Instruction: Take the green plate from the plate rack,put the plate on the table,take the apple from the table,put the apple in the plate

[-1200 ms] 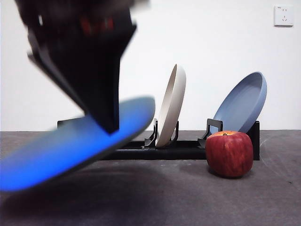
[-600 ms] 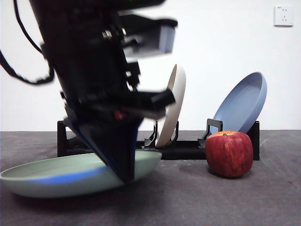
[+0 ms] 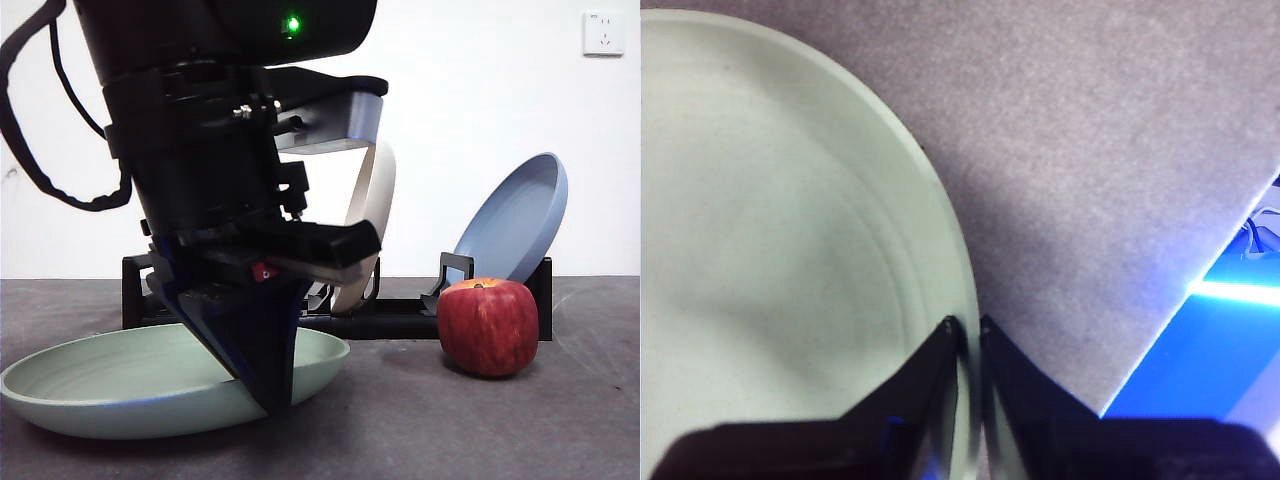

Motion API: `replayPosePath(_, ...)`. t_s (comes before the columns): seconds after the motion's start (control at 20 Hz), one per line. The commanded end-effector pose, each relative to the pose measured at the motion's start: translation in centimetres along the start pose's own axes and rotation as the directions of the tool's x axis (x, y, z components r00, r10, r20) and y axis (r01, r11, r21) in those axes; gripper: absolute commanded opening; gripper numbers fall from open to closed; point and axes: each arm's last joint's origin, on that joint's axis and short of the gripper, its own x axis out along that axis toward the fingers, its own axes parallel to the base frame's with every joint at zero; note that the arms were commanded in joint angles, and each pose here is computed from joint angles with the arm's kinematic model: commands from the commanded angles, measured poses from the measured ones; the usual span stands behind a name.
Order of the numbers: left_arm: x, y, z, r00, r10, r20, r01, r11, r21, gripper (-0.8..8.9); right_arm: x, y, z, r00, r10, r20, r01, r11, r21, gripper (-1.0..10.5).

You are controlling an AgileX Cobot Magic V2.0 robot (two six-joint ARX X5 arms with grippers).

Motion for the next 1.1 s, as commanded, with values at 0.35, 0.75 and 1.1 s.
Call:
replayPosePath(0.35, 0.5, 0.2, -1.1, 0.994, -0.079, -0.082, 0.073, 0.994, -0.077, 2.59, 0.0, 0.1, -0.1, 1.000, 0.015, -0.017, -0.015, 1.000, -0.007, 5.0)
replayPosePath(0.75, -14.4, 1.9, 0.6, 0.932, -0.031, 0.360, 0.078, 0.990, -0.115, 2.60, 0.6, 1.1, -1.7, 0.985, 0.059, -0.163, -0.067, 0.997, -0.045, 5.0)
replayPosePath(1.1, -32.1, 4.8, -4.5, 0.691, 0.100, 0.716, 0.037, 0.984, -0.172, 2.60, 3.4, 3.2, -3.7, 0.918, -0.141, -0.370, 0.064, 0.975, -0.215, 5.0)
